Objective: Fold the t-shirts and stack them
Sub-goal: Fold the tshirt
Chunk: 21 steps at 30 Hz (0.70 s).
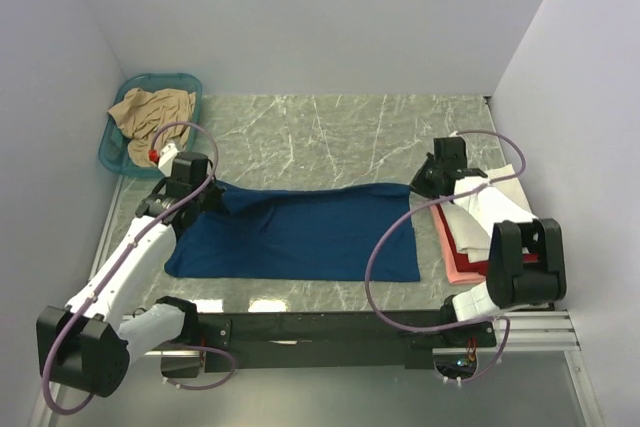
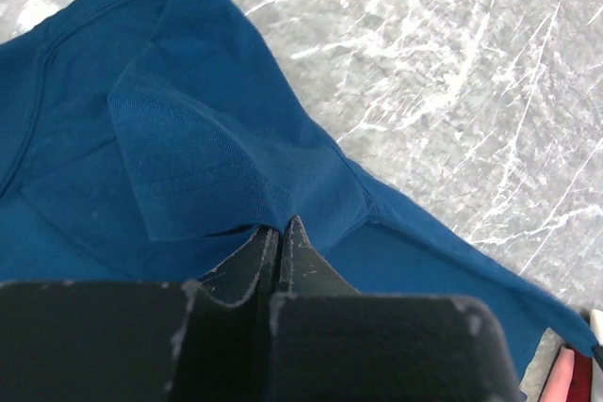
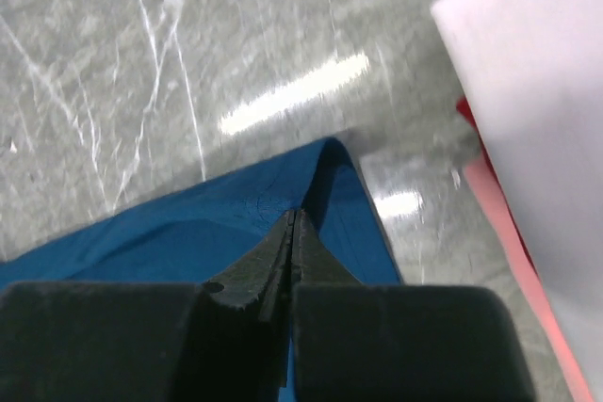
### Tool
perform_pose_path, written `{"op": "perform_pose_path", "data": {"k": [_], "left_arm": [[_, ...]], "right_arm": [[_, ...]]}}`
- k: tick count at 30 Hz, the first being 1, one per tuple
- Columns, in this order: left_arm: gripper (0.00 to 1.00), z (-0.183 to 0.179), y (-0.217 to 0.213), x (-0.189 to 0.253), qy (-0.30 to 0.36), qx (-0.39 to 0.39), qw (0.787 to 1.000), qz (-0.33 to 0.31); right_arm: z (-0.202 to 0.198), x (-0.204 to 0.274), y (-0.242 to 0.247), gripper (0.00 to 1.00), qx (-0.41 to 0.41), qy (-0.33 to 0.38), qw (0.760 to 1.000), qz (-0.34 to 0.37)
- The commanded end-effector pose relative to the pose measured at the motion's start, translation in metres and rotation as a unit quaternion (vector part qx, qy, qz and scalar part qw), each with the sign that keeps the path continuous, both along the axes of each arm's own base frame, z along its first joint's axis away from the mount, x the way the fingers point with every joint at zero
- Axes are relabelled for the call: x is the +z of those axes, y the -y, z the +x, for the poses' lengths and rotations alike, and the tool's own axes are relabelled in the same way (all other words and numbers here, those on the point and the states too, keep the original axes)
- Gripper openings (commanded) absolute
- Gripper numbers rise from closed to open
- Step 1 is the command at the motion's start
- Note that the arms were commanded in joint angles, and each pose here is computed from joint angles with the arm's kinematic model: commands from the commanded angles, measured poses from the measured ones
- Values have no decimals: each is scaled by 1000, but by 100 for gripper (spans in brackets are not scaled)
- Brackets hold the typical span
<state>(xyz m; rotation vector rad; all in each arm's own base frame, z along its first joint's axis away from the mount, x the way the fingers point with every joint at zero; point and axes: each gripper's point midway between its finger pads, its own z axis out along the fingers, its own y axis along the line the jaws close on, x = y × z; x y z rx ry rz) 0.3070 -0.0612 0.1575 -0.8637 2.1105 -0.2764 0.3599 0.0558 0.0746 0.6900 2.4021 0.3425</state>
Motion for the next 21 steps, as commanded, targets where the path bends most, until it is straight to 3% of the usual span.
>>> {"op": "perform_pose_path", "data": {"k": [1,21], "left_arm": [[1,-10,-3,4,11,11,1000,-16],[1,-60,-29,-27,-21,104,994,-41]], "right_arm": [[-5,19,-4,0,2,39,999,10],[-71,0,-2,0,7,30,999,15]]}}
